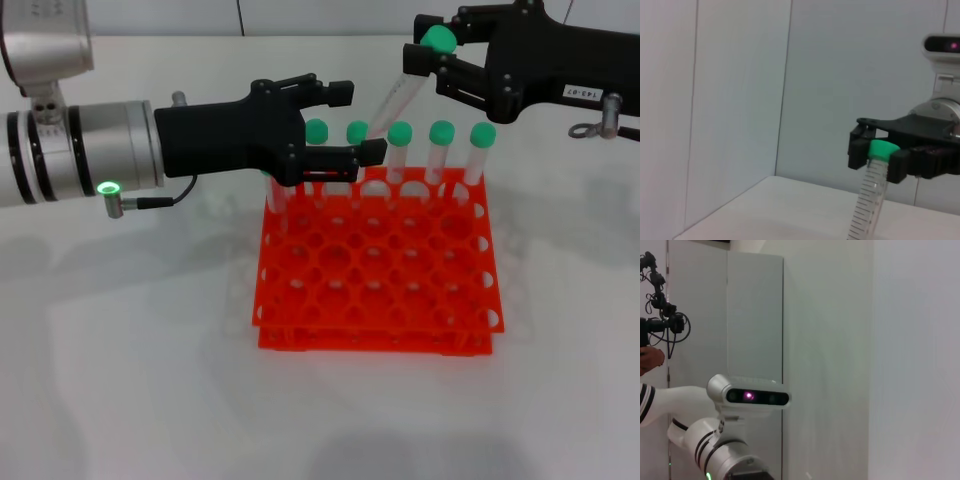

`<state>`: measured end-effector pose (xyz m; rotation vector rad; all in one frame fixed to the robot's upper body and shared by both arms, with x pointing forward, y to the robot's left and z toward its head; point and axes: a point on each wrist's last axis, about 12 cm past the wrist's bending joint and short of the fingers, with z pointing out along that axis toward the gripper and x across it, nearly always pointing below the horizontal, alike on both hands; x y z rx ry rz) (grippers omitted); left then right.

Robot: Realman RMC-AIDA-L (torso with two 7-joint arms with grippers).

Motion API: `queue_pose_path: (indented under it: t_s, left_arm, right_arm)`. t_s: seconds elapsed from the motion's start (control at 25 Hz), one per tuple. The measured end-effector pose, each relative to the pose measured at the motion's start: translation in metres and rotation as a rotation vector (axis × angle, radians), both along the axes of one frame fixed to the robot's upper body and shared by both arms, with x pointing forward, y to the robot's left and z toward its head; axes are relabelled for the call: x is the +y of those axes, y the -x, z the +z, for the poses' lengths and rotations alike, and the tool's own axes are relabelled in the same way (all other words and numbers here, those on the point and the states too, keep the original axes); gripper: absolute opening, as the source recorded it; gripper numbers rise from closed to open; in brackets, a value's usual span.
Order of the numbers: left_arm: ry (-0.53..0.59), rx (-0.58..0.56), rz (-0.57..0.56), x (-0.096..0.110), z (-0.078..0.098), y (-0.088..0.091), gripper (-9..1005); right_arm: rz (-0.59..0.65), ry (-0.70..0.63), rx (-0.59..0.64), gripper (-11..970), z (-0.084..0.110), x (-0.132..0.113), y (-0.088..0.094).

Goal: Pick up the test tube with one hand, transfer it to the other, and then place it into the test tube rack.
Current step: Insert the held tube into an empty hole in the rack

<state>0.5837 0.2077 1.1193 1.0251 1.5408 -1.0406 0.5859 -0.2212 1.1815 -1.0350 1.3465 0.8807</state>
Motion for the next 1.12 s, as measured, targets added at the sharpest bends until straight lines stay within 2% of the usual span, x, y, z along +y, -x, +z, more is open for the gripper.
queue_pose_path:
  t_s: [0.16,0.56,0.76,1.12]
  left_arm:
    - [-0.005,0.023,0.02,0.006,0.004,-0.001,871]
    - [-0.009,0.098,0.132,0.049,0.023,0.012,872]
    - [-0.042,0.157,0.173,0.074,0.03,0.031,872]
    - [-0.174,0.303,0.2,0.106,0.029,0.068,871]
  right_arm:
    - [-0.001,-0.001,0.006,270,0.0,0.0,0.0]
    - [-0.006,-0.001,0.01,275,-0.001,-0.002,0.001]
    - [-0.007,-0.002,0.023,277,-0.002,-0.003,0.002]
    - [0.005,-0.006,0.063,281,-0.008,0.0,0.006]
